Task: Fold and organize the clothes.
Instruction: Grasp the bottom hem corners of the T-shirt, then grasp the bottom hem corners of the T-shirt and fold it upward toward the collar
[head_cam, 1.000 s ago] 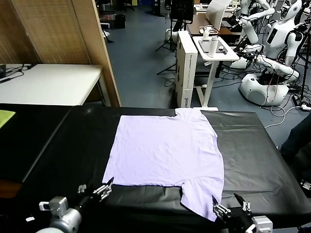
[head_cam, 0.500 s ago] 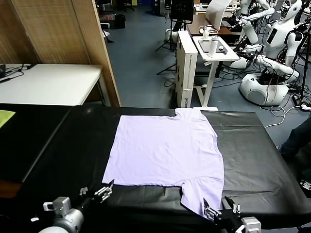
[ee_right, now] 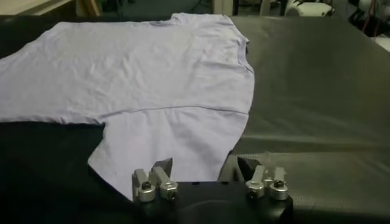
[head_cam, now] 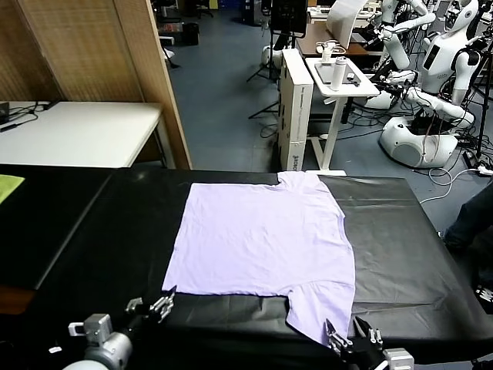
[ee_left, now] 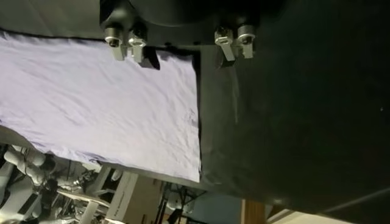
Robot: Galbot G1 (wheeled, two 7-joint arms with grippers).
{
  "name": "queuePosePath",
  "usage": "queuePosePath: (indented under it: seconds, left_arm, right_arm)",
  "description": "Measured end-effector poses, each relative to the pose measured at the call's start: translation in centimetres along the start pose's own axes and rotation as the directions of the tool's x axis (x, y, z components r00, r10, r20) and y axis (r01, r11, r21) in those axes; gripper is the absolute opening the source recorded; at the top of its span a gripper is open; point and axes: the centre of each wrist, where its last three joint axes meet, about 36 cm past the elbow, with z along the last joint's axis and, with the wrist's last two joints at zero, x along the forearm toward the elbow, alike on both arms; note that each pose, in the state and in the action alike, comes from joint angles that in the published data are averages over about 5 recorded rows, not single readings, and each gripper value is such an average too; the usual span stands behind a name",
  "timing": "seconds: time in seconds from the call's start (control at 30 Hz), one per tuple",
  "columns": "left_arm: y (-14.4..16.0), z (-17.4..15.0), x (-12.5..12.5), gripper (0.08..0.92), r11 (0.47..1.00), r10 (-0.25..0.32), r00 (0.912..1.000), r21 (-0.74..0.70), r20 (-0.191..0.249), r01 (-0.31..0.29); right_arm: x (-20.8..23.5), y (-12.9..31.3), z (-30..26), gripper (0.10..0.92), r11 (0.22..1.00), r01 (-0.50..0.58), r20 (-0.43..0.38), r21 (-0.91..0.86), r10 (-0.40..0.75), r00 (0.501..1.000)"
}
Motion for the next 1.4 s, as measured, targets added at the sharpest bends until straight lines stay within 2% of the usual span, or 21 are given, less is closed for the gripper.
queuePosePath:
  seconds: [0.13, 0.2, 0.27, 0.4, 0.5, 0.73, 0.9, 1.07, 1.23, 1.4]
  left_arm:
    - [0.1, 0.1, 0.0, 0.601, 1.000, -0.001, 1.0000, 0.000, -0.004, 0.001]
    - [0.1, 0.2, 0.1, 0.511, 1.000, -0.001, 1.0000, 0.000, -0.007, 0.001]
    - [0.0, 0.3, 0.1, 0.413, 1.000, -0.001, 1.0000, -0.001, -0.010, 0.001]
    - [-0.1, 0.4, 0.2, 0.214, 1.000, 0.003, 0.9999, -0.008, -0.015, -0.003]
    - [-0.2, 0.4, 0.4, 0.153, 1.000, 0.002, 0.9999, -0.019, -0.017, -0.002]
    - [-0.6, 0.4, 1.7, 0.149, 0.999, -0.018, 0.9997, -0.046, -0.018, 0.017]
    - [-0.8, 0.4, 3.3, 0.149, 0.998, -0.036, 0.9991, -0.061, -0.023, 0.034]
    - [-1.4, 0.2, 4.4, 0.149, 0.998, -0.025, 0.9996, -0.049, -0.012, 0.024]
    - [-1.6, -0.3, 4.0, 0.149, 1.000, -0.001, 0.9998, -0.019, 0.020, 0.001]
    - [-1.5, -1.4, 2.5, 0.149, 1.000, 0.011, 0.9963, 0.010, 0.085, -0.012]
  right_arm:
    - [0.0, 0.0, 0.0, 0.322, 1.000, 0.000, 0.001, 0.000, 0.000, 1.000]
    - [0.1, 0.0, -0.1, 0.213, 1.000, 0.000, 0.003, 0.000, 0.000, 1.000]
    - [0.3, -0.1, -0.2, 0.155, 1.000, -0.001, 0.005, 0.001, 0.001, 1.000]
    - [0.9, -0.1, -0.5, 0.138, 1.000, -0.011, 0.003, 0.000, 0.011, 1.000]
    - [1.8, 0.0, -0.9, 0.138, 1.000, -0.025, -0.012, 0.005, 0.025, 1.000]
    - [3.4, -0.2, -1.4, 0.138, 0.999, -0.037, -0.027, 0.017, 0.037, 0.999]
    - [3.4, -0.6, -2.1, 0.138, 1.000, -0.011, 0.045, 0.001, 0.011, 0.999]
    - [2.2, -1.5, -3.3, 0.138, 1.000, 0.012, 0.111, -0.011, -0.011, 0.994]
    - [0.1, -2.2, -4.6, 0.138, 1.000, 0.028, 0.164, -0.013, -0.026, 0.986]
    - [-2.7, -3.3, -5.9, 0.138, 0.999, 0.033, 0.194, -0.012, -0.030, 0.981]
